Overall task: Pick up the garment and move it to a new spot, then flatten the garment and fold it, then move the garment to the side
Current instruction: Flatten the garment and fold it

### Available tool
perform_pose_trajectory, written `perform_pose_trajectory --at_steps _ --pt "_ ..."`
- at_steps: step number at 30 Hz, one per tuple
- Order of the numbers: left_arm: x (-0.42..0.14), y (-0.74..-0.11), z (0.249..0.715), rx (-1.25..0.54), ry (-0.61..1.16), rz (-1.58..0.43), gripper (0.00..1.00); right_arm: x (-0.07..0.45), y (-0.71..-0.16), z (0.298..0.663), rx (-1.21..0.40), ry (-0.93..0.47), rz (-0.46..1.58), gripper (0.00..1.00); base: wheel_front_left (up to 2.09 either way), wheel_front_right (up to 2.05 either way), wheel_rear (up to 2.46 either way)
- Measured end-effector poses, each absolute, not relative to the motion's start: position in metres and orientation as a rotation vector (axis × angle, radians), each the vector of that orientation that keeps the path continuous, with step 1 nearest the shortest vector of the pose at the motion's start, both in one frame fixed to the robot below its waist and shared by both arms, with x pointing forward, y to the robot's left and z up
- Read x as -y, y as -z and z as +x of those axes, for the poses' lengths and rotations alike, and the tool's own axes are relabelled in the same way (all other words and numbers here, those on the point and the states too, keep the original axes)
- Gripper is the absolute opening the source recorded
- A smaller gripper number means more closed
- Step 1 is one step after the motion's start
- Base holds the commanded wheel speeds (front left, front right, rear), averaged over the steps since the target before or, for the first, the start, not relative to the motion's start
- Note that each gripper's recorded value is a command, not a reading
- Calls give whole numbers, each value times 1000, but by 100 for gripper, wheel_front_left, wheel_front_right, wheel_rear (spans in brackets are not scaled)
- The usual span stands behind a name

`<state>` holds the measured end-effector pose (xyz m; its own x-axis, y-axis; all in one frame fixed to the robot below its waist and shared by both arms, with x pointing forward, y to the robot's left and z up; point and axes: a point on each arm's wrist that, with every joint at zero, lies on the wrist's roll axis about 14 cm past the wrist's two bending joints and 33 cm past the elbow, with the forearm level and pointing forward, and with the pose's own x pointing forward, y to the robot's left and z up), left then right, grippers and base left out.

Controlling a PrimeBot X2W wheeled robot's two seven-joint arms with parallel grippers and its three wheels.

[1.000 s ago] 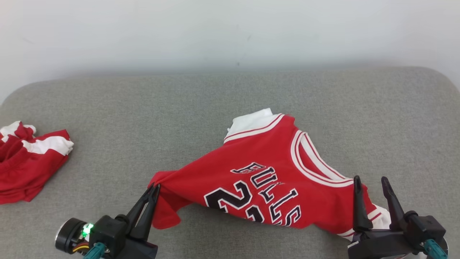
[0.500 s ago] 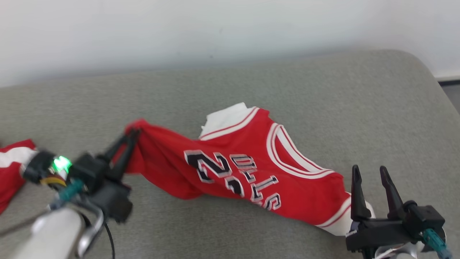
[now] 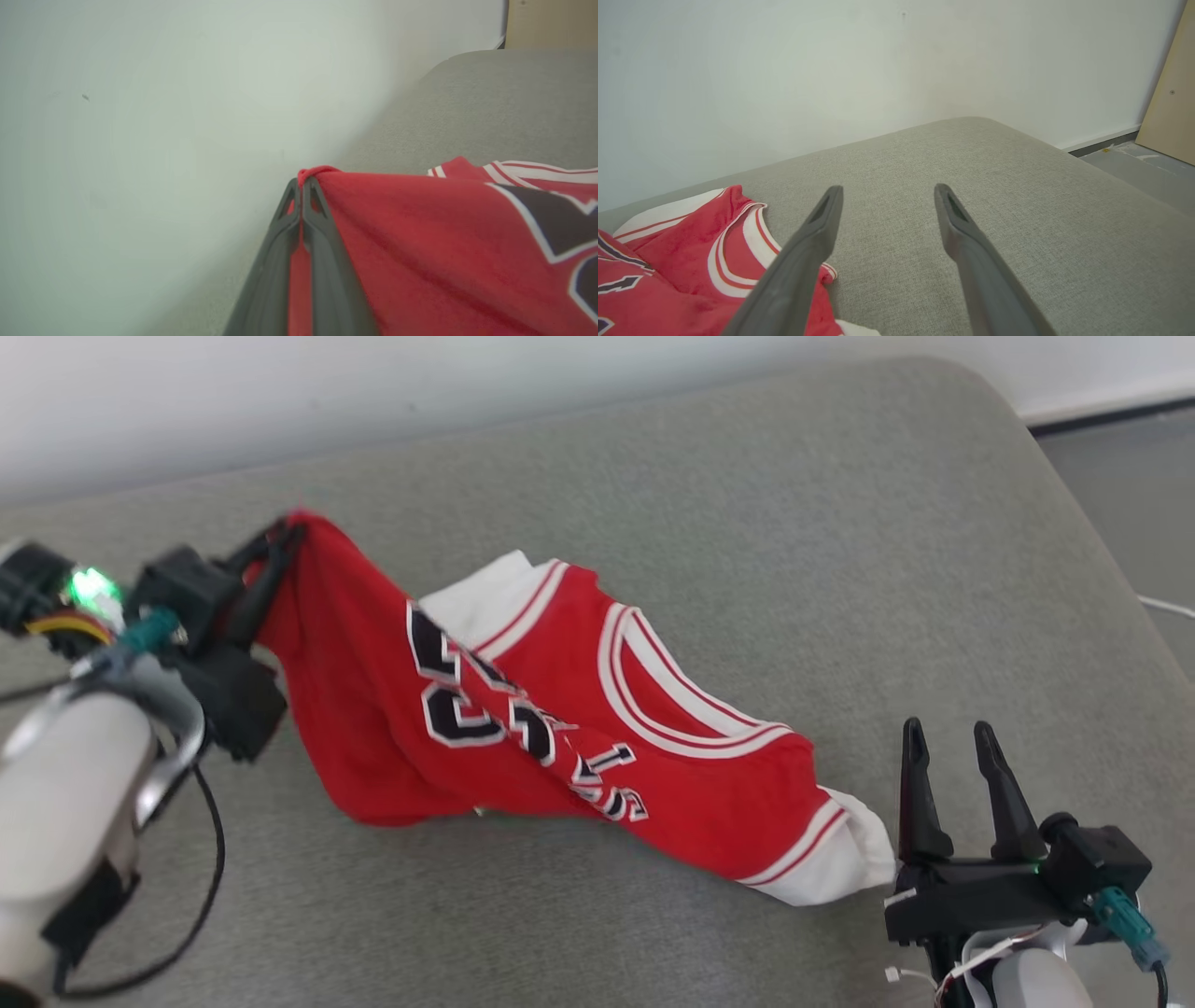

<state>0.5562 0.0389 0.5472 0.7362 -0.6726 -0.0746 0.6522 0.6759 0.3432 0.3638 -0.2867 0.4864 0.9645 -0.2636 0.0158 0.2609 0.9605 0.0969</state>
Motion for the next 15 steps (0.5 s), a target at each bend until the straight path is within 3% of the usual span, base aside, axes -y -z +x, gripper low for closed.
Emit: perform_pose_trajectory --at_steps 5,6,7,15 --pt "-23 -536 582 39 765 370 0 297 -482 364 11 296 84 100 0 0 0" --pt "-20 -532 585 35 769 369 41 298 -481 363 7 301 82 100 0 0 0" --pt "-18 -527 588 26 769 361 100 300 -480 362 4 306 81 100 0 0 0" --pt "-10 -515 592 16 777 319 100 302 -472 361 -21 314 83 100 0 0 0"
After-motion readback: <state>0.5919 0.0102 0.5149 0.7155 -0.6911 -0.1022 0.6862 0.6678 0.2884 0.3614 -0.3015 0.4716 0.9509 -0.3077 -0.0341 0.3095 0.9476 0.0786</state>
